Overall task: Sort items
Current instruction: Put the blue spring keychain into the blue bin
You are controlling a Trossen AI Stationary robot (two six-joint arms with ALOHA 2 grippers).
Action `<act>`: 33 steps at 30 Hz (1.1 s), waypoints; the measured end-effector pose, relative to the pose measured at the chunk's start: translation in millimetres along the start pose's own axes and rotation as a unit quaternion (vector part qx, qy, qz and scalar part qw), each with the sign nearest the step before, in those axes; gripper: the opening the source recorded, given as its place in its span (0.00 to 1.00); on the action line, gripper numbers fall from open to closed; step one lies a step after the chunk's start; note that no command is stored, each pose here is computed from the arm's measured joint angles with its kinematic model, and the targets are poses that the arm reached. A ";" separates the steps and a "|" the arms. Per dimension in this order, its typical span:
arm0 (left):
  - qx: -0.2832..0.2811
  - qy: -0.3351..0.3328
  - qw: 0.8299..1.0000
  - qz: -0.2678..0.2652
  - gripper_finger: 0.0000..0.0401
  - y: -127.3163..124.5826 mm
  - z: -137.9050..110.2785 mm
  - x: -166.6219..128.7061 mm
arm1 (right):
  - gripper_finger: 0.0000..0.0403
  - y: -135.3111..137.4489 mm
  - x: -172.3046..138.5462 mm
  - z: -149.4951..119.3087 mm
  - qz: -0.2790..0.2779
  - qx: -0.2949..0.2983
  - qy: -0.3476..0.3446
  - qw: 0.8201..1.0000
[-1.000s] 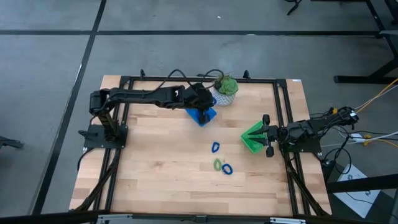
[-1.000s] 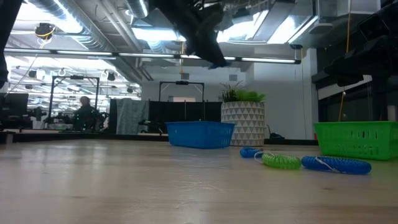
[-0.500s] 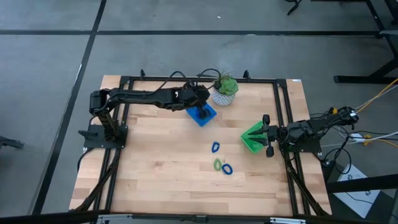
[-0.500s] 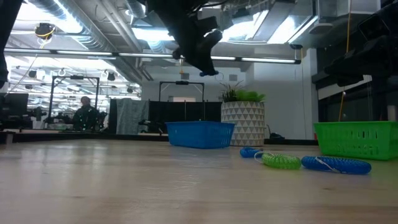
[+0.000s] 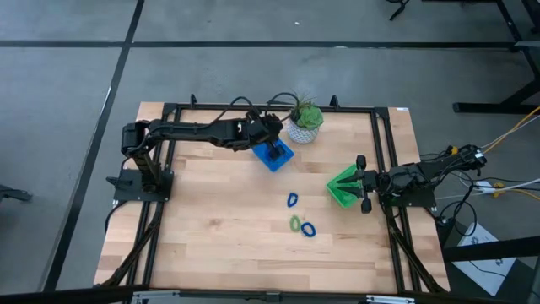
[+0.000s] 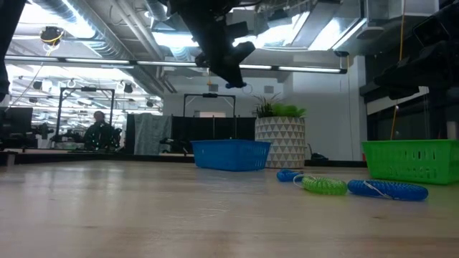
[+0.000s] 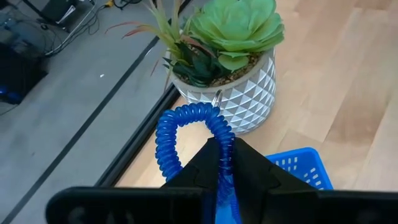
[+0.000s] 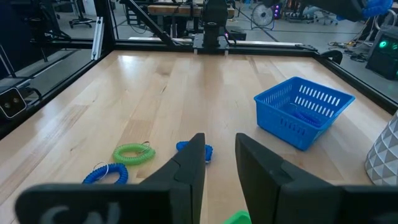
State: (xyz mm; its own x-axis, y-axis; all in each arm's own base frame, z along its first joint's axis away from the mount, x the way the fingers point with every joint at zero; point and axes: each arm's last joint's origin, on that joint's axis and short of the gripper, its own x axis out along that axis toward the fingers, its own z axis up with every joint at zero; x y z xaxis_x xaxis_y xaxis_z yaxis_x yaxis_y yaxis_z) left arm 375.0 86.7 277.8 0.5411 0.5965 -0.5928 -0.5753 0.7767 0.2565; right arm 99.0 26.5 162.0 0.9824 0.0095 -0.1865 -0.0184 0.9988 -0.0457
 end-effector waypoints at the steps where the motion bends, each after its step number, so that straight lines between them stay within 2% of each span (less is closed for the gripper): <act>1: 0.000 0.000 1.000 0.000 0.07 0.4 0.0 0.2 | 0.22 0.0 0.0 0.0 0.000 0.000 0.000 1.000; 6: -0.006 0.003 1.000 0.003 0.07 6.7 0.4 3.6 | 0.22 0.0 0.0 0.0 0.000 0.000 0.000 1.000; 14: -0.018 0.027 0.999 -0.037 0.07 16.9 -3.3 15.9 | 0.22 0.0 0.0 0.0 0.000 0.000 0.000 1.000; 24: -0.007 0.066 0.994 -0.084 0.07 6.7 -17.3 42.9 | 0.22 0.0 0.0 -0.2 0.000 0.000 0.000 1.000; 33: 0.010 0.096 0.992 -0.083 0.07 4.7 -25.3 47.3 | 0.22 0.0 0.0 -0.2 0.000 0.000 0.000 1.000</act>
State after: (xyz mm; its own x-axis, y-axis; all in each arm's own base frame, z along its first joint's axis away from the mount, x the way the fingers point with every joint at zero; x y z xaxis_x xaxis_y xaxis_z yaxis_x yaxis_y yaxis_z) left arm 382.3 113.4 231.7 0.4991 0.4113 -0.7627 -0.4746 0.8662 0.1565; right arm 99.0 26.5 161.8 0.9822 0.0095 -0.1874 -0.0184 0.9988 -0.0458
